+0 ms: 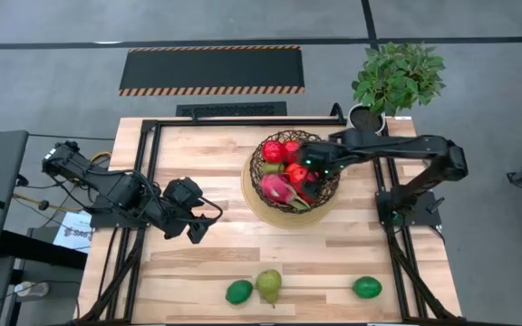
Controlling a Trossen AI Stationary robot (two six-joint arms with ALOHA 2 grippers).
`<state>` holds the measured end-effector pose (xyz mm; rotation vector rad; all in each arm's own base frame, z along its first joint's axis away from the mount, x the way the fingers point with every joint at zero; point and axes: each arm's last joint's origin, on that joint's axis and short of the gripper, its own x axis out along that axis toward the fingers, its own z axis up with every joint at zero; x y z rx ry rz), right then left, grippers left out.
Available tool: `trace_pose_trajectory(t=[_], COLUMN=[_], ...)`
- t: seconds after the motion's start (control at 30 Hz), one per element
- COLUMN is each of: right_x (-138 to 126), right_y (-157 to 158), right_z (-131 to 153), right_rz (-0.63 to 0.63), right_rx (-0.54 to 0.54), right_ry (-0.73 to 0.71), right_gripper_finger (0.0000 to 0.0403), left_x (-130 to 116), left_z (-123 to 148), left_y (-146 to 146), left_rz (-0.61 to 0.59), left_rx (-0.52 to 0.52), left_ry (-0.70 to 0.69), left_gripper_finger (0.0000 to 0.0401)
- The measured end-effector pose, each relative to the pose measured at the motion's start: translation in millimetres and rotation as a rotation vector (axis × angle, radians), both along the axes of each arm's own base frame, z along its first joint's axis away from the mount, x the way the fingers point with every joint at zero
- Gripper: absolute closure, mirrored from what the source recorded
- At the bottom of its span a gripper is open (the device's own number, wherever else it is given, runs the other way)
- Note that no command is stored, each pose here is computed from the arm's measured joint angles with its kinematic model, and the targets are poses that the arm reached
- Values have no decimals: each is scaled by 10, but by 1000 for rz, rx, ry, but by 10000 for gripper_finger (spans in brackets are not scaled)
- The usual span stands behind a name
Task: Build produce basket
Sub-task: Put the green pear into the black basket
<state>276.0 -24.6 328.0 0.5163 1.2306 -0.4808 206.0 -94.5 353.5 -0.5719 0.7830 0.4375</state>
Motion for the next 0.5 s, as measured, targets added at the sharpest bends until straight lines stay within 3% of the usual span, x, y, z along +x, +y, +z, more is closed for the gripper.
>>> trace_pose_trajectory(t=[0.23,0.5], right_x=[-100,189], right_y=[347,1116], right_z=[127,100], right_rz=[-14,72], right_rx=[34,114], right_ry=[-59,-314], right_gripper_finger=[10,5], left_x=[1,27], left_z=[-1,16], left_y=[-11,-42], left_rz=[-11,-39], left_rx=[-34,-96], left_ry=[8,-9], left_gripper_finger=[77,77])
